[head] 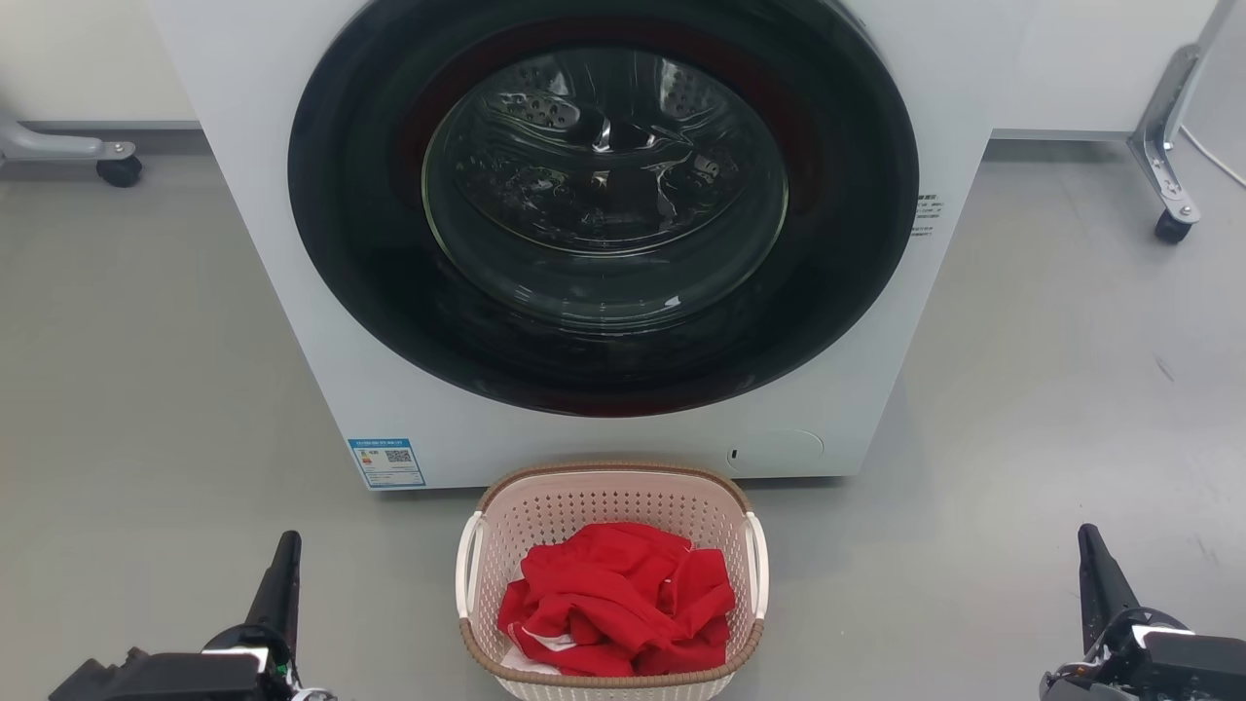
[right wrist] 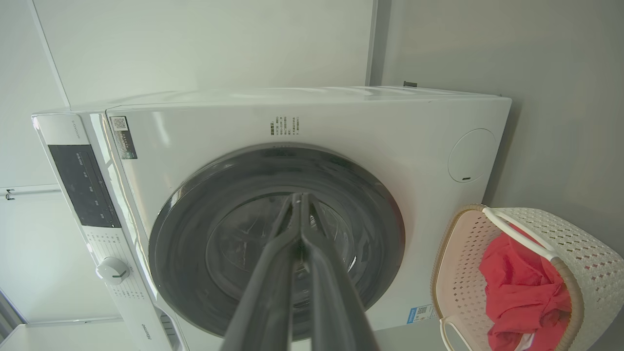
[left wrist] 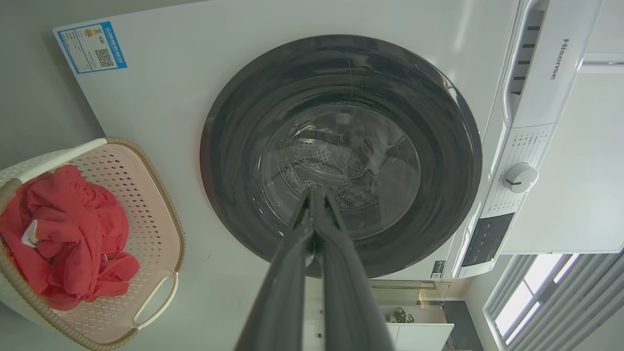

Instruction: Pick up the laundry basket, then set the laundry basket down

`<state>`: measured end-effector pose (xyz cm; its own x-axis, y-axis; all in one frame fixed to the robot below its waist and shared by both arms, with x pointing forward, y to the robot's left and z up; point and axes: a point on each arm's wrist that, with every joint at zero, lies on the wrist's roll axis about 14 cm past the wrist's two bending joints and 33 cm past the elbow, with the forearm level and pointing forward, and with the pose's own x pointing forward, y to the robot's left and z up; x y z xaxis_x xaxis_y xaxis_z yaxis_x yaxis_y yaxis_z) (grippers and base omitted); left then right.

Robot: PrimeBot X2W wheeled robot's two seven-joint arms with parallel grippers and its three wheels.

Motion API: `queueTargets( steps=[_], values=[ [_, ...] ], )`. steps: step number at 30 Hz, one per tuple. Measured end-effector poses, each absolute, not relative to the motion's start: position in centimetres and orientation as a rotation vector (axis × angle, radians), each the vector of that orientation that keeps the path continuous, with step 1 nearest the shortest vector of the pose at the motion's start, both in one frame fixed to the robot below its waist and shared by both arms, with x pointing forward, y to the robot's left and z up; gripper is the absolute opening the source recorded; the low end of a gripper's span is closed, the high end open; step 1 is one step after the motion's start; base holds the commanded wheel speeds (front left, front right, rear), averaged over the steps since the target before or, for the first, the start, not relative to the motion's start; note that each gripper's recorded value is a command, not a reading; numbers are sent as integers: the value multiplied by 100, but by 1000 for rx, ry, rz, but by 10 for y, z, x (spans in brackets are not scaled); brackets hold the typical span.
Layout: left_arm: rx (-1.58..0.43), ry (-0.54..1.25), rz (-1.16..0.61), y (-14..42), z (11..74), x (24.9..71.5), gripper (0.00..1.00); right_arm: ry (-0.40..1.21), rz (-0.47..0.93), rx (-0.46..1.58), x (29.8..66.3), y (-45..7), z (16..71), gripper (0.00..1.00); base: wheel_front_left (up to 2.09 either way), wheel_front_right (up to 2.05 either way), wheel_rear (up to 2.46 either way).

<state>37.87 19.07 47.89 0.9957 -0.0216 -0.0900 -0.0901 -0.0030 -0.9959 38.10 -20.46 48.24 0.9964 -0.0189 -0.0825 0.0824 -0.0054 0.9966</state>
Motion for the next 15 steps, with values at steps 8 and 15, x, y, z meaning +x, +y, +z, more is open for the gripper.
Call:
queueTargets(
  steps=[8,15],
  values=[
    [-1574,88,54,191,479,379,0,50,-80,1574,381,-205,482,0,0,0,0],
    [-1574,88,54,191,479,379,0,50,-80,1574,381,-205,482,0,0,0,0]
  ],
)
